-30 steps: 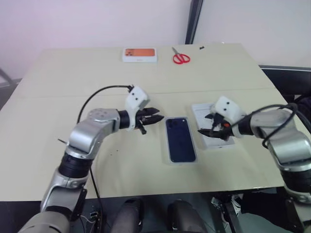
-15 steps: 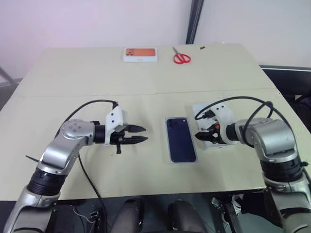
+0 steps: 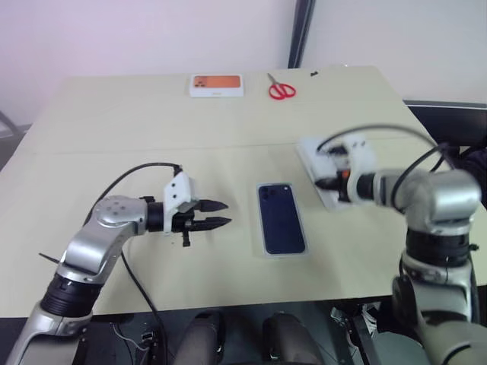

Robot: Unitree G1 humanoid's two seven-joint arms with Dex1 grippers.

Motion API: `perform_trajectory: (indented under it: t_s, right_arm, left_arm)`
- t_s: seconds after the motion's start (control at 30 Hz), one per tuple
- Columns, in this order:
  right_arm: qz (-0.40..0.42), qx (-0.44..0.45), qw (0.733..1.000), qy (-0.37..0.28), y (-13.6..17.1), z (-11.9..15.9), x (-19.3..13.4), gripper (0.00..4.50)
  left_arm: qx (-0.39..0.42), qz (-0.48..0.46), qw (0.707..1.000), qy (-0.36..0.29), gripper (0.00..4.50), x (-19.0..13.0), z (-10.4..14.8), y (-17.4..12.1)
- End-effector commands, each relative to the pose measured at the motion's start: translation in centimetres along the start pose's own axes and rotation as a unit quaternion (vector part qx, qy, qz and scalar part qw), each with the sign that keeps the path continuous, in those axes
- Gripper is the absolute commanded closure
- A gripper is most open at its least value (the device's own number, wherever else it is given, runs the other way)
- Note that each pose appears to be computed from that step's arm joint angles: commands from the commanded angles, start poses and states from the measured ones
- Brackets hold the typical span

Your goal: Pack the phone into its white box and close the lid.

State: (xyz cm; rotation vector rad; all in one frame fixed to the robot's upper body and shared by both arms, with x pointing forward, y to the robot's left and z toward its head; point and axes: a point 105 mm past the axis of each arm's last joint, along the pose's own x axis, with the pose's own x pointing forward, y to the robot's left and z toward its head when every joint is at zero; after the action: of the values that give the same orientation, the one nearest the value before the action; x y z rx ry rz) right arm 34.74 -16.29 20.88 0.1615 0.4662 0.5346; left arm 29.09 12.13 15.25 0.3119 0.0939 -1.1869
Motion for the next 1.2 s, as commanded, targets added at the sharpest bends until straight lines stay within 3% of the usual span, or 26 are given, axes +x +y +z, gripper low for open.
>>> perform_trajectory:
  t_s: [0.03, 0.1, 0.17, 0.27, 0.5, 0.73, 0.87, 1.07, 1.2]
  right_arm:
    - [0.189, 0.035, 0.978, -0.076, 5.0, 1.9, -1.2, 4.48]
    - [0.28, 0.079, 0.954, -0.08, 7.8, 0.8, -0.8, 4.48]
    - [0.319, 0.116, 0.938, -0.074, 9.4, -0.1, -0.6, 4.48]
    - [0.353, 0.212, 0.911, -0.032, 12.8, -3.7, -0.7, 4.48]
    - [0.301, 0.319, 0.899, 0.008, 15.1, -8.9, -0.3, 4.48]
    - [0.169, 0.377, 0.91, 0.037, 11.5, -11.2, 1.2, 4.48]
    - [0.163, 0.38, 0.911, 0.019, 11.0, -10.1, 1.3, 3.16]
    - [0.19, 0.343, 0.92, 0.008, 11.6, -8.9, 0.8, 0.07]
    - [0.208, 0.311, 0.927, -0.001, 11.6, -7.7, 0.6, 0.03]
  left_arm:
    - [-0.001, 0.073, 0.997, -0.023, 2.91, -2.1, 0.7, 2.4]
    - [0.0, 0.093, 0.995, -0.023, 2.91, -2.8, 0.6, 3.1]
    - [0.002, 0.101, 0.994, -0.027, 2.91, -3.2, 0.8, 3.5]
    - [0.015, 0.102, 0.994, -0.042, 2.91, -3.6, 1.7, 3.7]
    - [0.037, 0.068, 0.997, -0.015, 2.91, -2.7, 1.3, 3.1]
    - [0.061, 0.015, 0.998, 0.004, 2.91, -0.2, 0.9, 2.1]
    - [0.069, -0.008, 0.998, 0.003, 2.91, 1.1, 1.0, 1.6]
    - [0.074, -0.029, 0.997, 0.001, 2.91, 2.5, 1.1, 1.2]
    - [0.074, -0.034, 0.997, -0.002, 2.91, 2.9, 1.2, 1.1]
